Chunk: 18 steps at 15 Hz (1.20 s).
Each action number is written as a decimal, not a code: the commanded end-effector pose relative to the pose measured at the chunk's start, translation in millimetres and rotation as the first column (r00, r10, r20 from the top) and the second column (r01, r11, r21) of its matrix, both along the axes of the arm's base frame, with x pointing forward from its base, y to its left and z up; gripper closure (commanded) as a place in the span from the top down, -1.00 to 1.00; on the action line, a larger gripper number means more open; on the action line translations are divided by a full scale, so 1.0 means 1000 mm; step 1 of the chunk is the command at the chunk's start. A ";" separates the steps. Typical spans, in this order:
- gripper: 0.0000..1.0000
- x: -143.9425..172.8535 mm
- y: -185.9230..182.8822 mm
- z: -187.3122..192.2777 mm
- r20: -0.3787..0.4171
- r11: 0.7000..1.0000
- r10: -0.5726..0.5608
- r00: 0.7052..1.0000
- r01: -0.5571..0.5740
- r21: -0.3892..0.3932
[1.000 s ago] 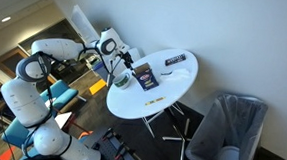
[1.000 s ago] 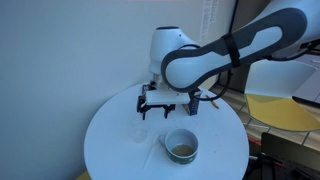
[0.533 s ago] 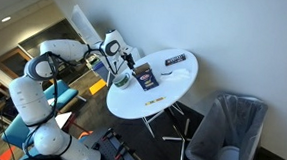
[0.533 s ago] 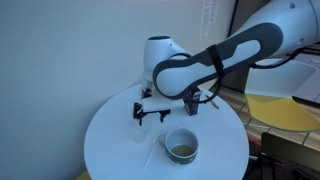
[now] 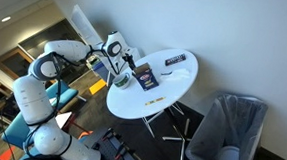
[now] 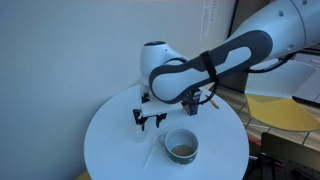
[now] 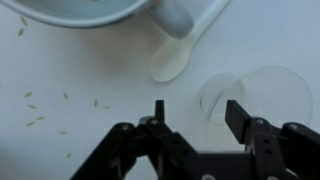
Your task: Move the clear object to the bottom-right corner of the table
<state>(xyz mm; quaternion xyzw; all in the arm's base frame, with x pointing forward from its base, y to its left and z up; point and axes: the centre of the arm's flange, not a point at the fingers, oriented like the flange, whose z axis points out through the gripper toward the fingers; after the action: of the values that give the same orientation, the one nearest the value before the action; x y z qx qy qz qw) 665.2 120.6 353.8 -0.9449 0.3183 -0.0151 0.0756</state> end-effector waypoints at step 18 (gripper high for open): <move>-0.98 -0.074 -0.017 0.146 0.121 1.000 0.006 0.993 -0.009 0.022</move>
<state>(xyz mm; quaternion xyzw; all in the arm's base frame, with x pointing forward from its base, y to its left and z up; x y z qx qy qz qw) 645.1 117.7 450.5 -0.9445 0.3060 -0.0560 0.1056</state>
